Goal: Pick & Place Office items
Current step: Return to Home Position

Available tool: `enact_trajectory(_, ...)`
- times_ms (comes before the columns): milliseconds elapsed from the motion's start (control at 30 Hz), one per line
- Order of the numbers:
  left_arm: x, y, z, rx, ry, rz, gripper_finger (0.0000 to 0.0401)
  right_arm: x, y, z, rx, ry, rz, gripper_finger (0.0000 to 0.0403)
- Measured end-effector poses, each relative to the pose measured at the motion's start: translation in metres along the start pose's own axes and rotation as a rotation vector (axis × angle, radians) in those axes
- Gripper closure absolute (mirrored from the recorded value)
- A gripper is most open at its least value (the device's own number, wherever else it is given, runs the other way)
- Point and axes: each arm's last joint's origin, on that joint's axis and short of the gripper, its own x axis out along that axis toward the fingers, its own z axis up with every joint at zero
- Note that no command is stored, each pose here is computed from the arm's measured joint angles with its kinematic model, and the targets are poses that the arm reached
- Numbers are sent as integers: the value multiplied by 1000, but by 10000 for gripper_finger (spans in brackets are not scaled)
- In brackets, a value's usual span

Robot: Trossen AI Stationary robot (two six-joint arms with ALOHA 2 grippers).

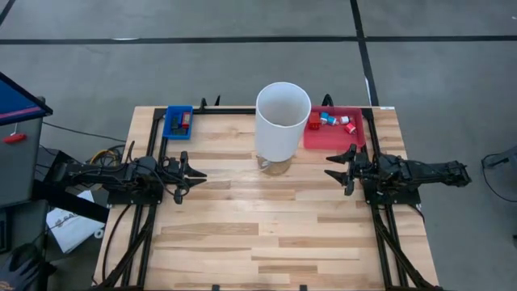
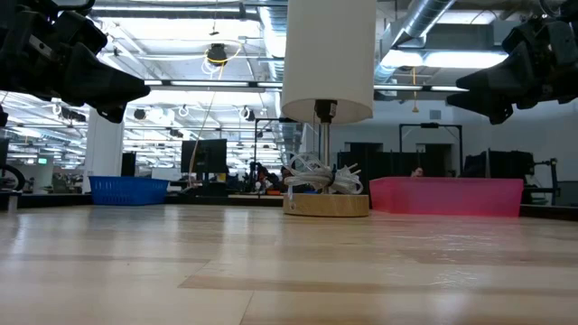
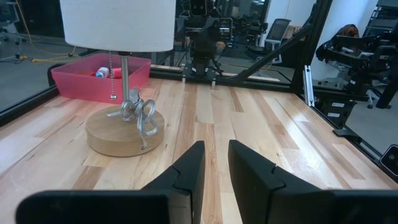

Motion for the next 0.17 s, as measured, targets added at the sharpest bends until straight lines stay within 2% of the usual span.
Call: enact_trajectory(167, 0, 0, 0, 0, 0, 0, 334, 0, 0, 0, 0, 0, 0, 168)
